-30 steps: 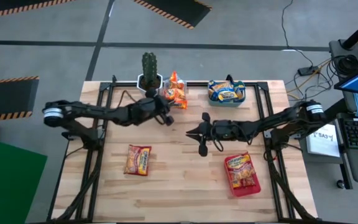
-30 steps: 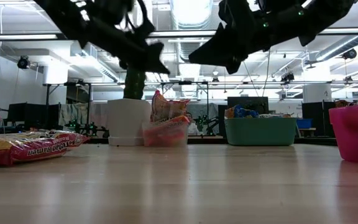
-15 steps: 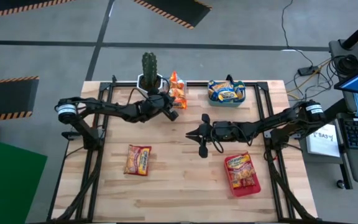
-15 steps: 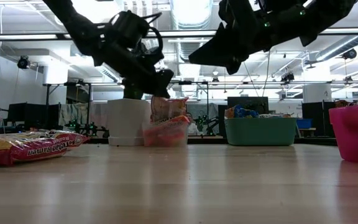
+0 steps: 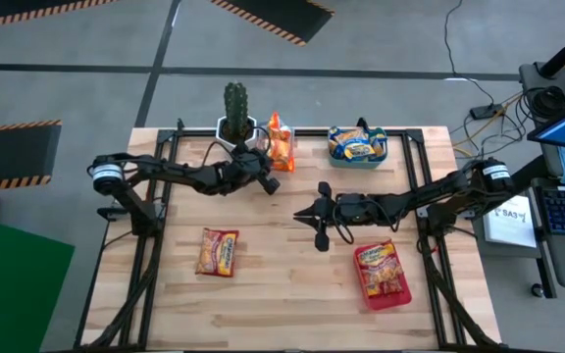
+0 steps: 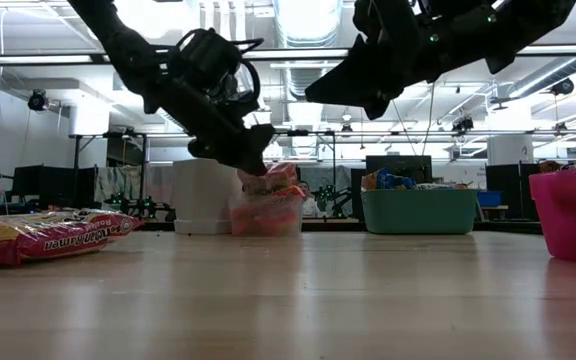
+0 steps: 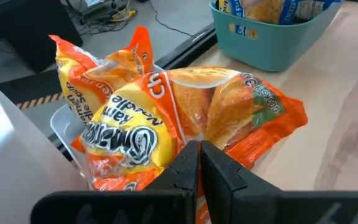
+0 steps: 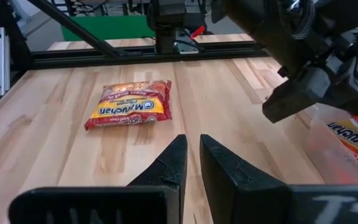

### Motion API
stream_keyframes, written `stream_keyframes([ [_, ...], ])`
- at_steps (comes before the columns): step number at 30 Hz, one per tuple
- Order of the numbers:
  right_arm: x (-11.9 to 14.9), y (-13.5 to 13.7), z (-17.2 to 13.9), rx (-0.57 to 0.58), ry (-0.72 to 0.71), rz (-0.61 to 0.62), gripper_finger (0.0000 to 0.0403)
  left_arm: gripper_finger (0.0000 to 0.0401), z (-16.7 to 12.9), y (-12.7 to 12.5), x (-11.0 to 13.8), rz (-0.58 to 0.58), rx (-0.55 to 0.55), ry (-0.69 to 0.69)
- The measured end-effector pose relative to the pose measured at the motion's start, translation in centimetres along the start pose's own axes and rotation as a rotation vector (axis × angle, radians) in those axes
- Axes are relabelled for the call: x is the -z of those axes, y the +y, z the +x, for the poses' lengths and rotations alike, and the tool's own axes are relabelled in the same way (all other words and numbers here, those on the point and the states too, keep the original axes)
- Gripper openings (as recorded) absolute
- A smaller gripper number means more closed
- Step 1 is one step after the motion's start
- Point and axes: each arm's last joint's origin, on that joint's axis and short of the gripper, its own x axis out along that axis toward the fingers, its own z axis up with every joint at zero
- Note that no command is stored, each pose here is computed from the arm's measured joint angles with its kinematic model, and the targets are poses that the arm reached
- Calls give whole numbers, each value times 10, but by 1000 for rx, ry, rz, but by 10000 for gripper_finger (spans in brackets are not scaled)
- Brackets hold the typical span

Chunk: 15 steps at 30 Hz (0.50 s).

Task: Sort Maruchan noodles
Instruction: Put the orange noodle pack into the transparent bin

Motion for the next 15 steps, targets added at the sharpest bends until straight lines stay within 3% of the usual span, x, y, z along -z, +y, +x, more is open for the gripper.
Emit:
stream_keyframes([
  [9,0,0,0,-1,0,0,34,0,-13,-4,-29,-20,49,-93],
  [15,0,0,0,-1,-3,0,34,0,-2,1,-44,34,-62,-138],
])
